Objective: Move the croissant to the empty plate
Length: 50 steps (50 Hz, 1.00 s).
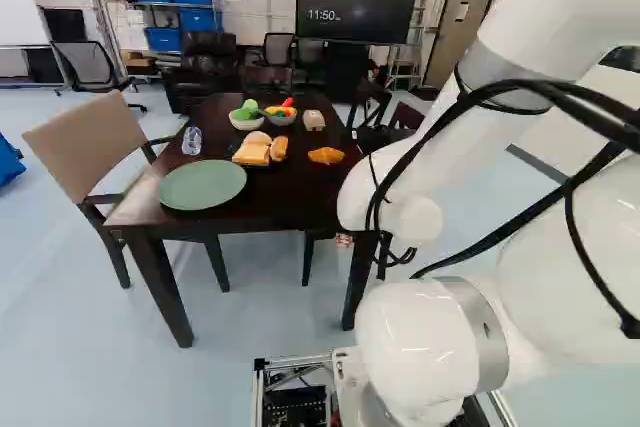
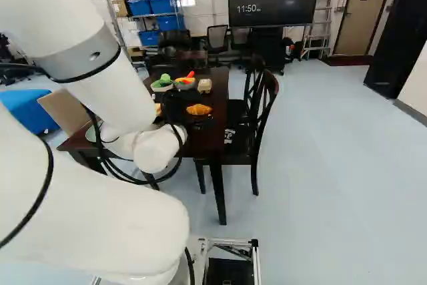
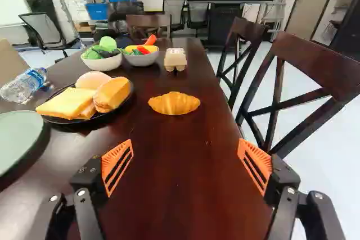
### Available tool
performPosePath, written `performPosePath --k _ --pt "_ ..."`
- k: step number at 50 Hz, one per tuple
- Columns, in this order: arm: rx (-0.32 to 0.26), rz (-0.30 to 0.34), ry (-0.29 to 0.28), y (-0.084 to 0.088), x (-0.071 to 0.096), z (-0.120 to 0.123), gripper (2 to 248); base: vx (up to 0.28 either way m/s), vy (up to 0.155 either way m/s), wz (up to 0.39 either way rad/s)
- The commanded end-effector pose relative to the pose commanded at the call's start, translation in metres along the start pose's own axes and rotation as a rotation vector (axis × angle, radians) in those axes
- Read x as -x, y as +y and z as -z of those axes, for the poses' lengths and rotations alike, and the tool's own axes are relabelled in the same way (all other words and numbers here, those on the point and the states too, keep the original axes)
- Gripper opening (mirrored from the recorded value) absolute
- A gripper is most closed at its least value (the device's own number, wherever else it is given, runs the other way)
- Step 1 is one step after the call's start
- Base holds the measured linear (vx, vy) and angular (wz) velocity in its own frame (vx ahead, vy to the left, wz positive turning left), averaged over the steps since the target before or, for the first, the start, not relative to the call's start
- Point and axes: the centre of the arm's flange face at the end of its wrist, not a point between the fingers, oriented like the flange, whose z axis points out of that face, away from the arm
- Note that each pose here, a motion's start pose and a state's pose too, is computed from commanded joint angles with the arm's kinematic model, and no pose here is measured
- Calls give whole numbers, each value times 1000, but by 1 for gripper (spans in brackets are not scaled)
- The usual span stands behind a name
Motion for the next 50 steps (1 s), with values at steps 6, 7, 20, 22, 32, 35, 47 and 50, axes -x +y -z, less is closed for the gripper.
performPosePath --k 6,7,20,22,32,35,47,50 --pt "0 0 0 0 0 0 247 46 33 -7" --pt "0 0 0 0 0 0 247 37 25 -2" --pt "0 0 0 0 0 0 247 46 31 -8" --pt "0 0 0 0 0 0 247 50 36 -14" --pt "0 0 0 0 0 0 247 7 5 0" --pt "0 0 0 0 0 0 247 0 0 0" --pt "0 0 0 0 0 0 247 0 0 0" --pt "0 0 0 0 0 0 247 0 0 0"
